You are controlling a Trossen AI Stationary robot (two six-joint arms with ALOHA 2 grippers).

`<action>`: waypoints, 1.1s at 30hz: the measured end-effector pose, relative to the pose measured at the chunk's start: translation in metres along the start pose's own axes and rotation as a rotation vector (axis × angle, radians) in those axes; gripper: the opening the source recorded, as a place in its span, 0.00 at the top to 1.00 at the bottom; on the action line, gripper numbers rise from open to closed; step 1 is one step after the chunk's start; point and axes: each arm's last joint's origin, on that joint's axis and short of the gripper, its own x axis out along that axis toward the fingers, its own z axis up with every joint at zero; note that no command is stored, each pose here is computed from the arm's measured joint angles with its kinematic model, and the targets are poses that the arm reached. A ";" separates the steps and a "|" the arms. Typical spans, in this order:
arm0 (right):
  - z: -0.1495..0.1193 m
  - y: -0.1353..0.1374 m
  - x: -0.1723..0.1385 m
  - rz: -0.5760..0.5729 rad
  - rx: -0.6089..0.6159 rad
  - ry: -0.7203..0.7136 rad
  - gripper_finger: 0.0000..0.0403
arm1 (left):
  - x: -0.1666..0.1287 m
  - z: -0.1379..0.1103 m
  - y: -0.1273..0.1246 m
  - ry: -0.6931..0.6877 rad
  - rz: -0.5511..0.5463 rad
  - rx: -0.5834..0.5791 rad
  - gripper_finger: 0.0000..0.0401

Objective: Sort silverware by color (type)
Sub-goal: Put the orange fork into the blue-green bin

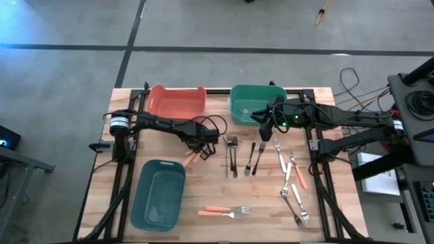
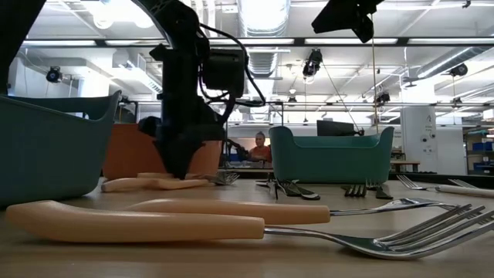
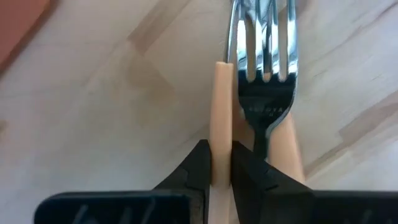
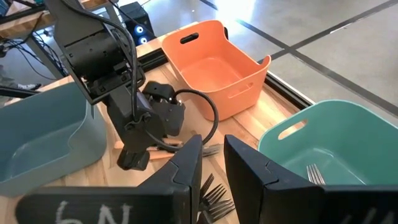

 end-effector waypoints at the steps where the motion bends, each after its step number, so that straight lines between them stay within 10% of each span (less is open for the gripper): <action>1: 0.000 0.000 0.000 0.000 0.000 0.000 0.85 | -0.003 0.001 0.000 -0.005 0.005 -0.001 0.94; 16: -0.003 -0.001 0.000 -0.006 -0.011 0.028 0.85 | -0.078 -0.015 -0.001 -0.004 0.003 0.021 0.94; 33: -0.004 0.003 -0.001 0.038 -0.062 0.042 0.85 | -0.212 -0.139 -0.007 0.055 -0.313 -0.153 0.94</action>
